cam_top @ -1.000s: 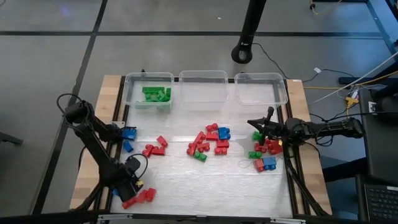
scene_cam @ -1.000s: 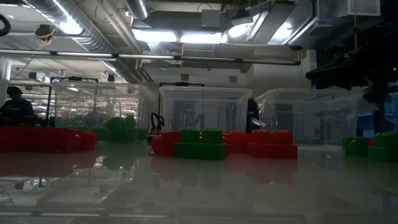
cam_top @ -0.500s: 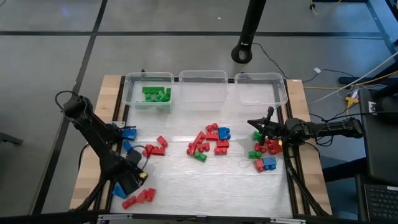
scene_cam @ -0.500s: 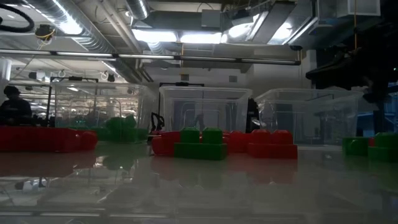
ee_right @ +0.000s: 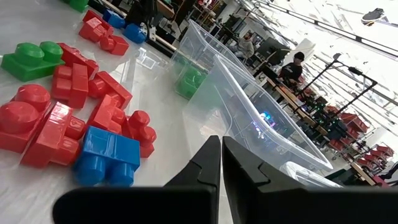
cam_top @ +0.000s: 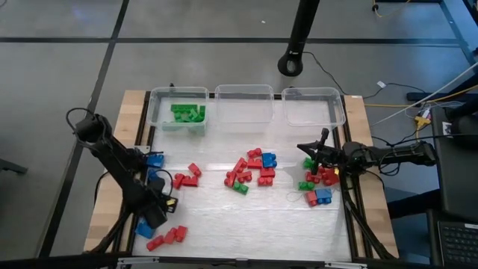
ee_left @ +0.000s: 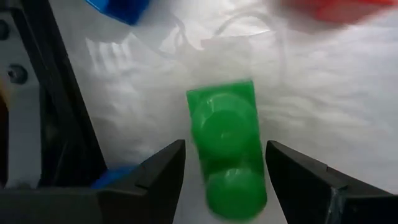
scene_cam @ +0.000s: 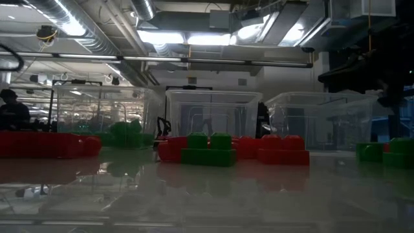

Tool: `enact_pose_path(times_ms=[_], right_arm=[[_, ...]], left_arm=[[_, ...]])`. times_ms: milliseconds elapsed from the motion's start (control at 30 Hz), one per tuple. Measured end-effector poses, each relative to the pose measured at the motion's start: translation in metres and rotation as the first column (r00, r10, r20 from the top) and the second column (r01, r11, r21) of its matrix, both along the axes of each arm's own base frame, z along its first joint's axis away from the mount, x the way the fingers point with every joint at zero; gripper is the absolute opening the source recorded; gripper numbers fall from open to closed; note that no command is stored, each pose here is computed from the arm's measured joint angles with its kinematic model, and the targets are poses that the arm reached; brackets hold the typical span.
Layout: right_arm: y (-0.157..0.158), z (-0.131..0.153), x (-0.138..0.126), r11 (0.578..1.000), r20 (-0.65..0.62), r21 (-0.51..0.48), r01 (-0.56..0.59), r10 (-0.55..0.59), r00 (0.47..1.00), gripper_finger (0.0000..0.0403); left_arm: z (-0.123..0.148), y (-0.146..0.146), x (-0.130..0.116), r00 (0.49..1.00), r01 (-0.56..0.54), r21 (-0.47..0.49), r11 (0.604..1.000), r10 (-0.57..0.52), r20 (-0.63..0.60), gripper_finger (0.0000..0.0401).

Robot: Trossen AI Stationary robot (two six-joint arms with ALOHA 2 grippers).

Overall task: Sort blocks
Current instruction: Put the green game piece into the left transparent bin

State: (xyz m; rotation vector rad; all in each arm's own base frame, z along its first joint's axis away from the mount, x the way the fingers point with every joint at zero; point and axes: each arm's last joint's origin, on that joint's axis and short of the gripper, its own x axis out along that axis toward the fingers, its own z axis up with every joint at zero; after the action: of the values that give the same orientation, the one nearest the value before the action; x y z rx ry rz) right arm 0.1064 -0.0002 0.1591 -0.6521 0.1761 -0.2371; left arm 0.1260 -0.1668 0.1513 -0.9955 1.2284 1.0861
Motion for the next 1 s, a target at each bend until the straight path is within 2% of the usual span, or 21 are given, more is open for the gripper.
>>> enact_pose_path(times_ms=[267,500,567,800,1000], right_arm=[[0.0,0.0,0.0,1.0,0.0,0.0,0.0,0.0,1.0,0.0019],[0.0,0.0,0.0,1.0,0.0,0.0,0.0,0.0,1.0,0.0019],[0.0,0.0,0.0,1.0,0.0,0.0,0.0,0.0,1.0,0.0019],[0.0,0.0,0.0,1.0,0.0,0.0,0.0,0.0,1.0,0.0019],[0.0,0.0,0.0,1.0,0.0,0.0,0.0,0.0,1.0,0.0019]], left_arm=[[-0.015,0.006,-0.004,1.0,0.018,-0.02,1.0,-0.017,0.019,0.0204],[-0.014,0.005,-0.003,0.997,0.081,-0.008,0.997,-0.081,0.02,0.0127],[-0.01,0.004,0.0,0.993,0.111,0.0,0.994,-0.111,0.03,0.0126],[0.018,0.002,0.026,0.959,0.207,0.135,0.969,-0.228,0.17,0.0126],[0.051,0.023,0.057,0.883,0.294,0.303,0.907,-0.379,0.277,0.0131]])
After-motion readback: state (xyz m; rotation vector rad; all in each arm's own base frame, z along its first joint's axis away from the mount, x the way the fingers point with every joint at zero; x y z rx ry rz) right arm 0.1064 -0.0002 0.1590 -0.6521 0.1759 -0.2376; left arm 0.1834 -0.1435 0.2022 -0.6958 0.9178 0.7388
